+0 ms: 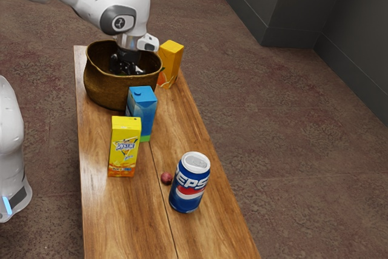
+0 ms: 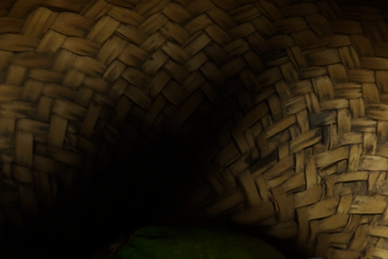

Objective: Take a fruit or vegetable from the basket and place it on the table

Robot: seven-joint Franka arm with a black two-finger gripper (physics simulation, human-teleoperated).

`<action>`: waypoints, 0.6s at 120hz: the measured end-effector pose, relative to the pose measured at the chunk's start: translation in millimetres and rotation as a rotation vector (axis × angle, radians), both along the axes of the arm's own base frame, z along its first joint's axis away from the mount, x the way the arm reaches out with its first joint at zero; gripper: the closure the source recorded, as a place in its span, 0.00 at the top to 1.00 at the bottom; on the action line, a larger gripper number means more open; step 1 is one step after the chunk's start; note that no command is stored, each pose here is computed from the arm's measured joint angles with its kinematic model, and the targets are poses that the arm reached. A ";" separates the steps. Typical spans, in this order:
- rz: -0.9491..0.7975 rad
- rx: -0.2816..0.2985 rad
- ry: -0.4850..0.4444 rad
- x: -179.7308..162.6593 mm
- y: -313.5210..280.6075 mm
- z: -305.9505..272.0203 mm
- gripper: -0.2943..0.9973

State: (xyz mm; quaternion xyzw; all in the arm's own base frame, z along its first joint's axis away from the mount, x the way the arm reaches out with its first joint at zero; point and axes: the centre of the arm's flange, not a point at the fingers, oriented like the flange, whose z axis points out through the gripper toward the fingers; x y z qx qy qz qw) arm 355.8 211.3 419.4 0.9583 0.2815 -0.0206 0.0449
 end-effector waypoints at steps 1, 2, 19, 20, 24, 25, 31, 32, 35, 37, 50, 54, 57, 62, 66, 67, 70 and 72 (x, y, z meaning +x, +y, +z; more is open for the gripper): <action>0.000 0.000 0.000 -0.1 -0.1 -0.2 0.55; 0.000 0.000 0.000 -0.2 -0.2 -0.4 0.55; -0.004 0.012 -0.027 -2.6 -2.3 14.7 0.52; -0.004 0.013 -0.030 -2.8 -2.4 16.3 0.52; -0.004 0.016 -0.037 -2.9 -1.9 22.9 0.52; -0.004 0.017 -0.039 -2.8 -1.6 24.7 0.52; -0.003 0.022 -0.047 -1.4 0.6 35.9 0.54; -0.003 0.023 -0.048 -1.2 1.0 37.7 0.54; -0.002 0.026 -0.053 -0.1 2.5 44.3 0.54; -0.002 0.028 -0.056 0.7 3.4 49.0 0.54; -0.025 0.055 -0.080 10.9 -1.3 86.2 0.54; -0.040 0.064 -0.086 13.6 -7.4 97.8 0.54; -0.054 0.074 -0.094 15.4 -14.2 107.7 0.54; -0.083 0.091 -0.109 16.5 -28.3 125.0 0.54; -0.102 0.101 -0.116 15.4 -38.5 135.1 0.54; -0.108 0.104 -0.119 14.8 -41.7 138.0 0.54; -0.124 0.113 -0.125 13.2 -50.6 145.7 0.54; -0.133 0.118 -0.129 12.0 -56.2 150.3 0.54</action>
